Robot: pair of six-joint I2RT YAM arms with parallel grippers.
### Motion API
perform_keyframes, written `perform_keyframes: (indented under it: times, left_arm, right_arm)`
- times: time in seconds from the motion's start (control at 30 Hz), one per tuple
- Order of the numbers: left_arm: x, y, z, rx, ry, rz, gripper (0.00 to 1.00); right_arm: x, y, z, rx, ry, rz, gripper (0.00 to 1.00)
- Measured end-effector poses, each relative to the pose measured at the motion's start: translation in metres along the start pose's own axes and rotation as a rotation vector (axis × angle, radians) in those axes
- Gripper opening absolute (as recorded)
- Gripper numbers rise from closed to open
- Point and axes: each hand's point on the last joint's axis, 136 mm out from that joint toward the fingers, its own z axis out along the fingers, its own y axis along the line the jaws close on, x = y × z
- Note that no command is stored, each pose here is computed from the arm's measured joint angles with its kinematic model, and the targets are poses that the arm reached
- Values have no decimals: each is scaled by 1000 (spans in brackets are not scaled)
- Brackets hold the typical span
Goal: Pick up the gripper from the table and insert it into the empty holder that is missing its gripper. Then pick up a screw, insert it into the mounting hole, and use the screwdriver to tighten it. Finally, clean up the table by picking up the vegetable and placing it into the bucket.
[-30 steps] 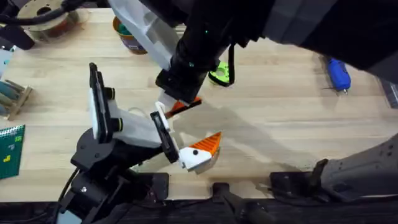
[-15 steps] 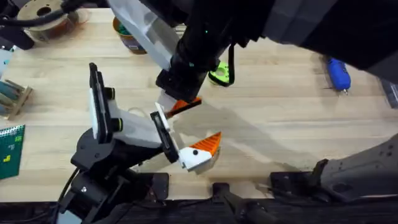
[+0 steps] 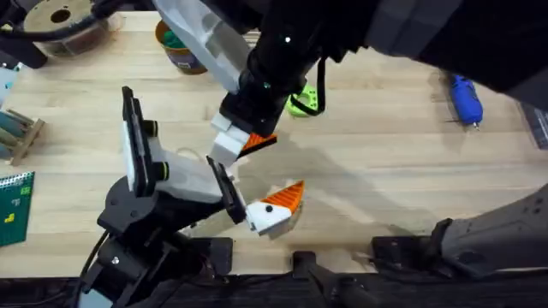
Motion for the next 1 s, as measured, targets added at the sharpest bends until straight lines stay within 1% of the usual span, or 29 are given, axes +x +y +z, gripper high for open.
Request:
perform_keyframes:
  times: [0.07,0.1,0.17,0.3,0.4,0.53,0.77,1.0]
  left_arm:
    - [0,0,0,0,0,1,985]
    - [0,0,0,0,0,1,987]
    - [0,0,0,0,0,2,986]
    - [0,0,0,0,0,4,986]
    - [0,0,0,0,0,4,985]
    - [0,0,0,0,0,5,985]
    - [0,0,0,0,0,7,985]
    - [0,0,0,0,0,7,985]
  right_arm:
    - [3,0,-2,-3,8,5,851]
    - [12,-2,-10,-7,26,24,853]
    - [19,-7,-19,-2,35,48,854]
    - [30,-21,-46,14,11,88,856]
    - [38,-23,-63,-1,-11,79,856]
    - [49,-16,-81,-60,-25,52,856]
    - [68,-22,-99,-105,-56,81,859]
    - [96,-23,-100,-124,-101,130,860]
